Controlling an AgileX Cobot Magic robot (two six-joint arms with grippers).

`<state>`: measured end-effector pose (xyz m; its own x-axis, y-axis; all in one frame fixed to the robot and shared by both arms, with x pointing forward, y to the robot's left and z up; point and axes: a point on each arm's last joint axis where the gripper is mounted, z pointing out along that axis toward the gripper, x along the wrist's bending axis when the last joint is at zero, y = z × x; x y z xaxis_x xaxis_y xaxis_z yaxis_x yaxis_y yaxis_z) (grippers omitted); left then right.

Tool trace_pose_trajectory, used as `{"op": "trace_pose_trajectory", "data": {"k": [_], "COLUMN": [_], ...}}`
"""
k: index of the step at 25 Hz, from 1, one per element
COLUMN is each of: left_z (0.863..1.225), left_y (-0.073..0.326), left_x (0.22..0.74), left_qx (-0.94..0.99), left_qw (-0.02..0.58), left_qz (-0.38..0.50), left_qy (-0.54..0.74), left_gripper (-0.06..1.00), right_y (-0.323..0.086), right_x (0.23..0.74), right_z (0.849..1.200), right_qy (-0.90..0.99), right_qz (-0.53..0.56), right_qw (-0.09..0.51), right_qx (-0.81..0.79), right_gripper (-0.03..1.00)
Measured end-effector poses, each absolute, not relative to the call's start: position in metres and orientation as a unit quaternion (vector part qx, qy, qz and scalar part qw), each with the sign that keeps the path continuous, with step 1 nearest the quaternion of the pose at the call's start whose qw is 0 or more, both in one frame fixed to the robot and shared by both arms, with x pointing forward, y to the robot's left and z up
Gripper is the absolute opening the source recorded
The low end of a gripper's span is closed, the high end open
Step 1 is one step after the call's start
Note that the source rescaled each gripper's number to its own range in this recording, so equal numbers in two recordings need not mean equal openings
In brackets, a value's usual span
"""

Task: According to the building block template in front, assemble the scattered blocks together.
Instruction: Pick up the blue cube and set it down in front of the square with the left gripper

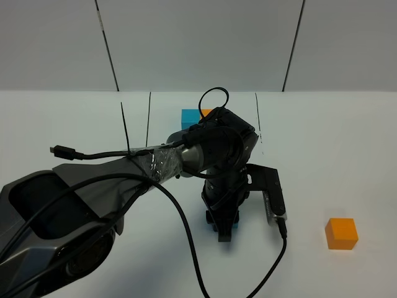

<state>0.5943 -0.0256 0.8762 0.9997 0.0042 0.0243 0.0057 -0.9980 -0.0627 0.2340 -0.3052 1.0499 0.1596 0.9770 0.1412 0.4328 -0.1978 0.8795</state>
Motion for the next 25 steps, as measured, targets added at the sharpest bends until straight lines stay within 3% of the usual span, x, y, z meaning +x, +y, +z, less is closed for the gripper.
{"op": "trace_pose_trajectory", "data": {"k": [6,8,9,12,15,18,25], "left_z": [0.877,0.877,0.878,0.881,0.886,0.893,0.924], "left_y": [-0.026,-0.025,-0.025,-0.023,-0.021,-0.02,-0.013], "left_x": [0.595,0.595,0.594,0.591,0.59,0.589,0.593], "left_qx": [-0.999,-0.999,-0.999,-0.999,-0.998,-0.998,-0.995], "left_qw": [0.033,0.034,0.035,0.047,0.055,0.054,0.029], "left_qz": [-0.012,-0.011,-0.007,0.004,0.011,0.008,-0.017], "left_qy": [0.017,0.02,0.019,0.018,0.018,0.008,-0.092], "left_gripper": [0.0,0.07,0.15,0.59,0.93,1.0,0.98], "right_y": [-0.305,-0.305,-0.305,-0.305,-0.305,-0.305,-0.305], "right_x": [0.234,0.234,0.234,0.234,0.234,0.234,0.234], "right_z": [1.05,1.05,1.05,1.05,1.05,1.05,1.05], "right_qy": [0.524,0.524,0.524,0.524,0.524,0.524,0.524], "right_qz": [0.382,0.382,0.382,0.382,0.382,0.382,0.382], "right_qw": [0.356,0.356,0.356,0.356,0.356,0.356,0.356], "right_qx": [0.673,0.673,0.673,0.673,0.673,0.673,0.673], "right_gripper": [0.8,0.8,0.8,0.8,0.8,0.8,0.8]}}
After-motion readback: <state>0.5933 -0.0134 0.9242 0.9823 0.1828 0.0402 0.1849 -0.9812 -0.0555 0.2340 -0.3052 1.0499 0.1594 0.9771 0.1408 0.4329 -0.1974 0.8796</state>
